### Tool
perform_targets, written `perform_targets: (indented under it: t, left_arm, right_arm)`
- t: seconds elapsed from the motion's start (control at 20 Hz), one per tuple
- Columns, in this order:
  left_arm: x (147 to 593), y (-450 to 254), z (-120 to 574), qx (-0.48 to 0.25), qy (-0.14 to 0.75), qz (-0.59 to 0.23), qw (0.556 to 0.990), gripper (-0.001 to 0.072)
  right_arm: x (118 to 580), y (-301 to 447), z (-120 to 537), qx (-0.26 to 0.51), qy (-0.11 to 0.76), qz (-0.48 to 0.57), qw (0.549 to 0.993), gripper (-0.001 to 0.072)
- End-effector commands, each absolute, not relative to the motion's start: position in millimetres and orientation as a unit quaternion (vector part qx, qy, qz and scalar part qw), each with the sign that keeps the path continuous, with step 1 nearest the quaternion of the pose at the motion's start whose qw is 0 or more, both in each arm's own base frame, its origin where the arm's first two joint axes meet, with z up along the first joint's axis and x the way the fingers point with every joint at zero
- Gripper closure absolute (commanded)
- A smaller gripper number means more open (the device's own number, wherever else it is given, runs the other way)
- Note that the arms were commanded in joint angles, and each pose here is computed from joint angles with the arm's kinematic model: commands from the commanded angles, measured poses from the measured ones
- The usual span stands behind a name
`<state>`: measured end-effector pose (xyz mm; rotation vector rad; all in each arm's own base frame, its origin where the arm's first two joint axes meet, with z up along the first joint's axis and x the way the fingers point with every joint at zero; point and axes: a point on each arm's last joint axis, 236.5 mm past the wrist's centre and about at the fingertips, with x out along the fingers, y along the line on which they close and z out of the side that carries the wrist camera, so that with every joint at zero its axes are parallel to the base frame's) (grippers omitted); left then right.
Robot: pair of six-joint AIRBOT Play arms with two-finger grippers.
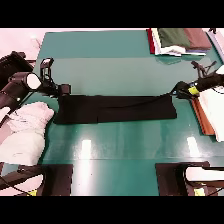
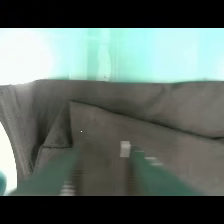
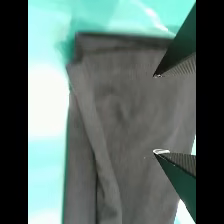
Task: Fold the shirts.
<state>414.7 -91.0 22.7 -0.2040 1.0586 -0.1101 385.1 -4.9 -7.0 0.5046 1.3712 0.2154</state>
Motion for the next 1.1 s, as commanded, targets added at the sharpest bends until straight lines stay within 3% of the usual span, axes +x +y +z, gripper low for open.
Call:
perform_targets:
  t: [0.0, 0.2, 0.35, 0.5, 0.55, 0.7, 0.8, 1.05]
  left_arm:
    - [415.2, -102.7, 26.8, -0.120, 0.508, -0.066, 0.850, 0.0674]
    - [412.3, -144.3, 36.8, -0.160, 0.501, -0.121, 0.842, 0.0685]
    - [400.8, -187.6, 31.4, -0.139, 0.506, -0.162, 0.836, 0.0685]
    - [397.0, -232.7, 26.3, -0.151, 0.500, -0.196, 0.830, 0.0686]
    - [397.0, -243.8, 24.3, -0.154, 0.500, -0.204, 0.828, 0.0686]
    - [401.3, -270.4, 15.8, -0.153, 0.512, -0.221, 0.816, 0.0686]
    - [409.3, -288.5, 9.2, -0.146, 0.518, -0.231, 0.811, 0.0686]
    - [418.3, -337.7, -28.1, -0.118, 0.544, -0.256, 0.790, 0.0686]
  right_arm:
    - [366.1, -32.7, -14.5, 0.279, 0.626, 0.106, 0.721, 0.0114]
    - [339.5, -58.0, -49.1, 0.355, 0.625, 0.097, 0.689, 0.0115]
    - [344.2, -37.0, -68.1, 0.408, 0.612, 0.136, 0.664, 0.0116]
    - [351.3, -4.4, -83.0, 0.414, 0.625, 0.169, 0.640, 0.0119]
    - [352.4, 6.6, -89.2, 0.403, 0.633, 0.175, 0.637, 0.0203]
    - [360.5, 26.1, -89.8, 0.355, 0.629, 0.203, 0.661, 0.0618]
    - [370.7, 27.0, -67.6, 0.331, 0.611, 0.214, 0.686, 0.0691]
    - [404.6, 45.3, 55.7, 0.270, 0.525, 0.250, 0.767, 0.0692]
